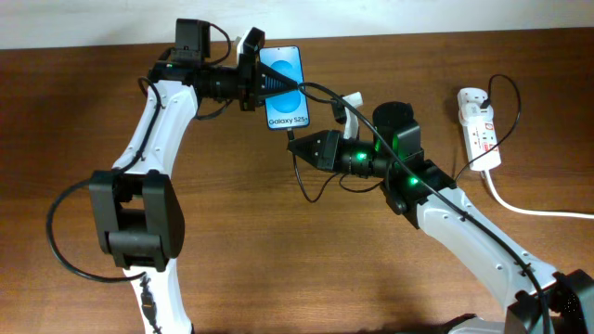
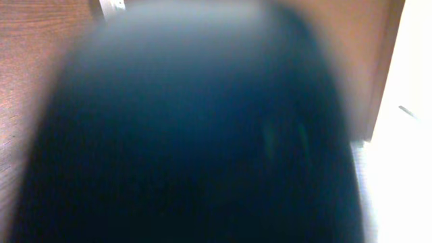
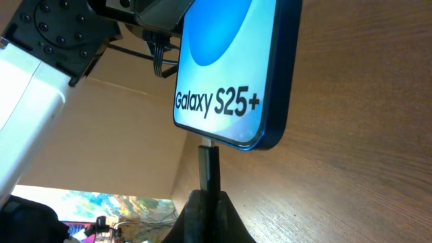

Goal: Plug charger to phone and switch on socket

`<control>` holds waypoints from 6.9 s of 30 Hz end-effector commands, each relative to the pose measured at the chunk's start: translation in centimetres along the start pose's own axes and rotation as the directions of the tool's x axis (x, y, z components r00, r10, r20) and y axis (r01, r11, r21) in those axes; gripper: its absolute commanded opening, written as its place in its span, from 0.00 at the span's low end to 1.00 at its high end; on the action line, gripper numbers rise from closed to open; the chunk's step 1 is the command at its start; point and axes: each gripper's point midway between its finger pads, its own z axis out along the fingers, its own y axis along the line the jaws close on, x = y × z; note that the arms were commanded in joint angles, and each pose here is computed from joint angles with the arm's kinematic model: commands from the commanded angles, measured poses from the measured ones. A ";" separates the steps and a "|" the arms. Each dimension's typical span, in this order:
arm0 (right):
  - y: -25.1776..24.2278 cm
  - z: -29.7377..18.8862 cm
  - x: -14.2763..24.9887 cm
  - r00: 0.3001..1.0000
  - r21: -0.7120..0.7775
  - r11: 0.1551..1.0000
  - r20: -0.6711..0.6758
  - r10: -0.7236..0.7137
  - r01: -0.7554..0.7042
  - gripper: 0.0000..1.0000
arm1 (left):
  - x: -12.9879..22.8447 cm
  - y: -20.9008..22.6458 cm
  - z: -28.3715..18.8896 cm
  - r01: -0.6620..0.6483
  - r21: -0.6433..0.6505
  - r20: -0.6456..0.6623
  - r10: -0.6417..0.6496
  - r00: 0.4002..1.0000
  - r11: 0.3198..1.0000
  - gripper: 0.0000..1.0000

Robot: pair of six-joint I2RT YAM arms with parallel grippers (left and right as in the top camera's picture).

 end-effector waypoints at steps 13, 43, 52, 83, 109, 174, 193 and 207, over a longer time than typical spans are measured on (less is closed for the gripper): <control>-2.0 -0.8 -3.8 0.987 0.060 0.998 0.158 0.008 -0.018 0.04 | 1.8 -2.6 1.9 0.022 0.100 -0.096 -0.012 0.995 0.995 0.00; -2.3 -0.8 -2.8 0.994 0.064 0.998 0.104 -0.015 0.009 0.73 | -1.4 1.2 -2.1 -0.145 -0.095 0.069 0.152 0.986 0.985 0.00; -7.3 -3.9 -2.6 0.996 0.188 0.980 0.068 0.057 -0.069 0.88 | 4.0 12.7 -2.4 0.055 -0.460 0.033 -0.045 0.998 0.886 0.00; -8.7 -4.1 -0.6 0.999 0.242 0.969 -0.011 0.044 -0.040 0.89 | 6.0 21.0 0.1 0.084 -0.726 0.037 -0.084 0.996 0.682 0.14; -8.8 -4.2 -0.6 0.999 0.251 0.967 -0.006 0.042 -0.040 0.88 | 6.7 21.5 -0.5 0.104 -0.758 0.039 -0.115 0.993 0.644 0.82; -18.9 -49.0 -10.1 0.739 0.677 0.410 0.673 -0.011 -0.611 0.91 | -3.2 1.6 -10.7 -0.218 -0.895 -0.076 0.349 0.934 0.389 0.99; -36.2 -39.2 -12.4 0.871 0.759 0.439 0.471 0.141 -0.481 0.95 | -3.2 1.6 -10.7 -0.218 -0.895 -0.076 0.349 0.934 0.389 0.99; -39.9 -34.4 -13.7 0.943 0.837 0.445 0.327 0.060 -0.319 0.96 | -3.2 1.6 -10.7 -0.218 -0.895 -0.076 0.349 0.934 0.389 0.99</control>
